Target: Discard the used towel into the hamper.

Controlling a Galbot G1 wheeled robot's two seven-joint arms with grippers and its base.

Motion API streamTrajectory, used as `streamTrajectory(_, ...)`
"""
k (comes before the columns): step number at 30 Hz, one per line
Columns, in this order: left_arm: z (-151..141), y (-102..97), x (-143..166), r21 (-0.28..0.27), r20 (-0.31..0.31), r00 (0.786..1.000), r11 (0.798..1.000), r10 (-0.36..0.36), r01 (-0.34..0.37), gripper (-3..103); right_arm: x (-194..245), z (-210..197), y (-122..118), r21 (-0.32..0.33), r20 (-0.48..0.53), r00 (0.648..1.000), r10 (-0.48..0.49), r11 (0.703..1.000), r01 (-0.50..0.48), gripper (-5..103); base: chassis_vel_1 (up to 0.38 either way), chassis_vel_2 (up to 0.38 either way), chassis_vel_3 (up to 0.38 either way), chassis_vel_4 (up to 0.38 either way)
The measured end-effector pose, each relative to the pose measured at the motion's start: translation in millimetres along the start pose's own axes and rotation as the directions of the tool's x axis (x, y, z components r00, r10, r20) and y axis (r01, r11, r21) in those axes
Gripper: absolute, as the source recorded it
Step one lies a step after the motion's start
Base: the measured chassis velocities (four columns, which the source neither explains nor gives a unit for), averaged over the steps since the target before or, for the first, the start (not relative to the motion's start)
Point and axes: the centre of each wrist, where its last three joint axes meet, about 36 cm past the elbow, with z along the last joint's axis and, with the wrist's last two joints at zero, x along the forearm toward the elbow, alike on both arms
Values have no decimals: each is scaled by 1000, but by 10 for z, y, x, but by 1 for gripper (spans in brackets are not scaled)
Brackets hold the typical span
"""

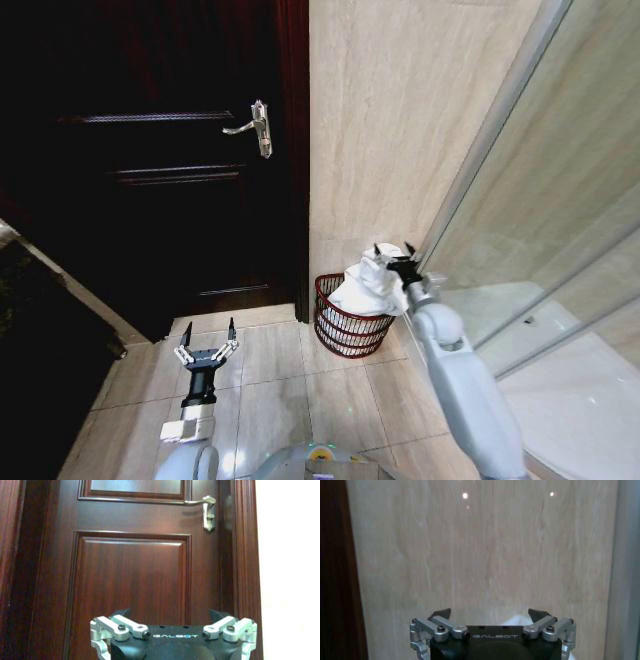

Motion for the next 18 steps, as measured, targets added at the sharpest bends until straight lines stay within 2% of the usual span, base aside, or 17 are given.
streamTrajectory(2,0,-4,0,-3,0,1000,1000,3,-3,100,-56,37,-23,5,-11,1000,4,1000,-4,100,0,0,0,0)
streamTrajectory(6,-48,-20,3,-7,6,1000,1000,11,-11,100,-191,322,-158,4,-118,992,36,999,-36,100,0,0,0,0)
streamTrajectory(7,-48,-20,3,-7,6,1000,1000,11,-11,100,-191,322,-158,4,-118,992,36,999,-36,100,0,0,0,0)
streamTrajectory(10,-49,-12,28,-9,5,1000,1000,10,-10,100,-56,578,-224,-1,-189,979,72,997,-73,100,0,0,0,0)
streamTrajectory(18,13,4,104,-8,0,1000,1000,6,-6,100,103,815,-408,5,-299,946,126,991,-130,100,0,0,0,0)
